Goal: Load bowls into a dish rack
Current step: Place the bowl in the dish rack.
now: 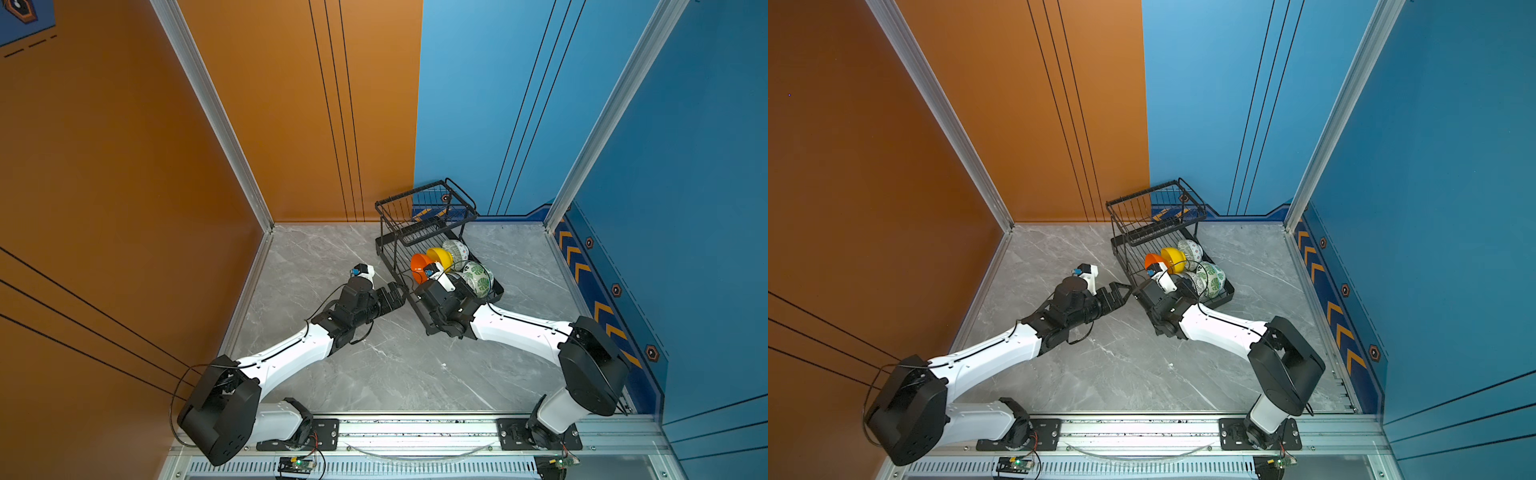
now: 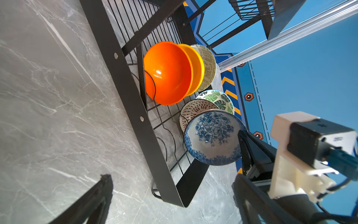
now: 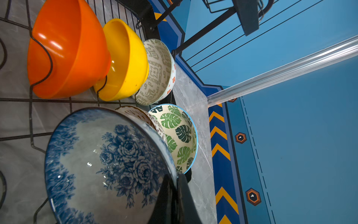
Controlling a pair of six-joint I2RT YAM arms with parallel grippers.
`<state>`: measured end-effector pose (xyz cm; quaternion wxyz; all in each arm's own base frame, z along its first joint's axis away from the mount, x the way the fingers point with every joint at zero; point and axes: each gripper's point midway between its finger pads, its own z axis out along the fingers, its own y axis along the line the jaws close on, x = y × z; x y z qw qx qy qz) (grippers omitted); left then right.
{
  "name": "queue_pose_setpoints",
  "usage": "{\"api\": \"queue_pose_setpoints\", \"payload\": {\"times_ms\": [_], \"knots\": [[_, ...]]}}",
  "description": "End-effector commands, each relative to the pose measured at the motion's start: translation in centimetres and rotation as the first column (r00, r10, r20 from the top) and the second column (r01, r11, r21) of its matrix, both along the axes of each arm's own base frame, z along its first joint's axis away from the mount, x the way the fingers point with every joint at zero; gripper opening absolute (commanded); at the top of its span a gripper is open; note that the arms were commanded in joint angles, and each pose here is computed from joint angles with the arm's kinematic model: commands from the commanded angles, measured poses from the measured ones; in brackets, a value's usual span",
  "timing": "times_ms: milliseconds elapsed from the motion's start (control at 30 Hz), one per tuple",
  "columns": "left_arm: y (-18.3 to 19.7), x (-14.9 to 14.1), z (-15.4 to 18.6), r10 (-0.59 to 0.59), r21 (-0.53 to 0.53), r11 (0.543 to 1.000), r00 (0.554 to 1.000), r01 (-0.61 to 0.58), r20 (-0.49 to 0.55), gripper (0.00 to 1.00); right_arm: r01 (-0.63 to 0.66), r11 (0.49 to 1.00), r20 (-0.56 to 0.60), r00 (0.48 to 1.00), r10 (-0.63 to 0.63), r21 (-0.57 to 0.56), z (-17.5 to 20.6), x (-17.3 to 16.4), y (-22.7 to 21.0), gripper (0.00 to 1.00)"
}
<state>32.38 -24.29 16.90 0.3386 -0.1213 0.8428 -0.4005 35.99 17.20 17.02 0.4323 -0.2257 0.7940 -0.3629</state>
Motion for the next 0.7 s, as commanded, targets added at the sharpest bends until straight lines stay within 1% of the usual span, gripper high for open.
{"api": "queue_pose_setpoints", "payload": {"times_ms": [0,167,467,667], "knots": [[0.2,0.1,-0.7,-0.005,-0.008,1.0,1.0,0.004,-0.022,0.98,0.034,0.998,0.076,0.997,-0.03,-0.053,1.1,0.7,-0.3,0.0],[0.3,0.3,-1.0,-0.006,-0.013,1.0,0.999,0.005,-0.031,0.98,0.035,0.995,0.077,0.997,-0.028,-0.092,0.4,1.1,0.1,0.0],[0.8,0.7,-1.5,0.007,-0.014,1.0,0.999,-0.008,-0.046,0.98,0.028,0.979,0.07,0.997,-0.014,-0.204,-1.1,1.4,0.9,0.0],[1.0,0.8,-1.7,0.01,-0.013,1.0,0.999,-0.01,-0.05,0.98,0.022,0.971,0.065,0.998,-0.007,-0.237,-1.8,1.2,0.9,0.0]]}}
